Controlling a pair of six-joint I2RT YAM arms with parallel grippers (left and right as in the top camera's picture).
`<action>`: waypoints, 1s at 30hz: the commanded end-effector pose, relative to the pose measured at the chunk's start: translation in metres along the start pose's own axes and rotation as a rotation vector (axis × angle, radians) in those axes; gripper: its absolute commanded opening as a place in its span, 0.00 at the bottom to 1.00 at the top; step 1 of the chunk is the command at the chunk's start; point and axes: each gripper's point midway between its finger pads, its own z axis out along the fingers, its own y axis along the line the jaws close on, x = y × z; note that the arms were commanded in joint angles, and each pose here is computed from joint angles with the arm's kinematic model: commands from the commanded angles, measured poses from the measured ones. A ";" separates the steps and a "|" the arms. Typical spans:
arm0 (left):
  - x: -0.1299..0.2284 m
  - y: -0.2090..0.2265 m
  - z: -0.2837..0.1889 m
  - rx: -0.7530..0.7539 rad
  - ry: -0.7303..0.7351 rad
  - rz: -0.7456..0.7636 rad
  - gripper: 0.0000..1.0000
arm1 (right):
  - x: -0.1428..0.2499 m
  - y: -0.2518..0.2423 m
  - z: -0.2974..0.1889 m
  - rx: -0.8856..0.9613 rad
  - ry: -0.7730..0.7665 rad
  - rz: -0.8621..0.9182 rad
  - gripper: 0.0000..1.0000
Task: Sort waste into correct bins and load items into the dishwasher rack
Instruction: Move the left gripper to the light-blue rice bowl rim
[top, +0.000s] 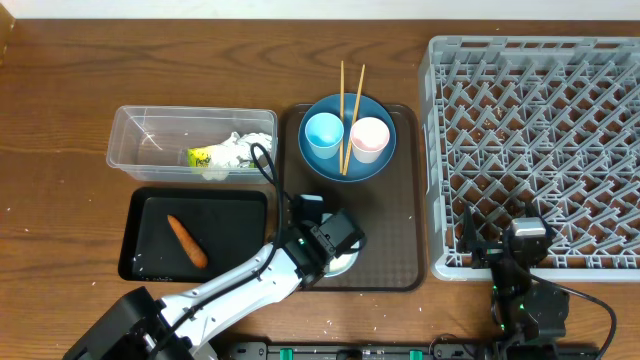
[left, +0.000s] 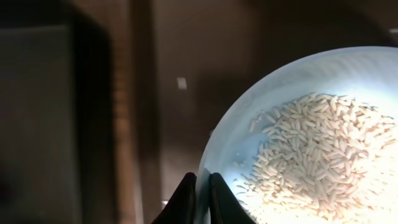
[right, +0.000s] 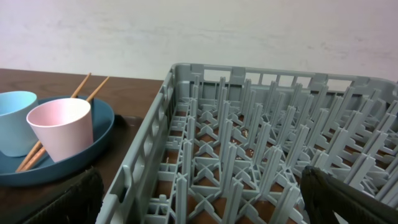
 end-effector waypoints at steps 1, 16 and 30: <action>-0.012 0.019 -0.003 -0.109 -0.067 0.033 0.09 | 0.000 -0.003 0.000 0.013 0.001 0.000 0.99; -0.019 0.038 -0.007 -0.210 -0.117 0.055 0.34 | 0.000 -0.003 0.000 0.013 0.001 0.000 0.99; -0.046 0.017 -0.075 0.031 -0.150 -0.033 0.43 | 0.000 -0.003 0.000 0.013 0.001 0.000 0.99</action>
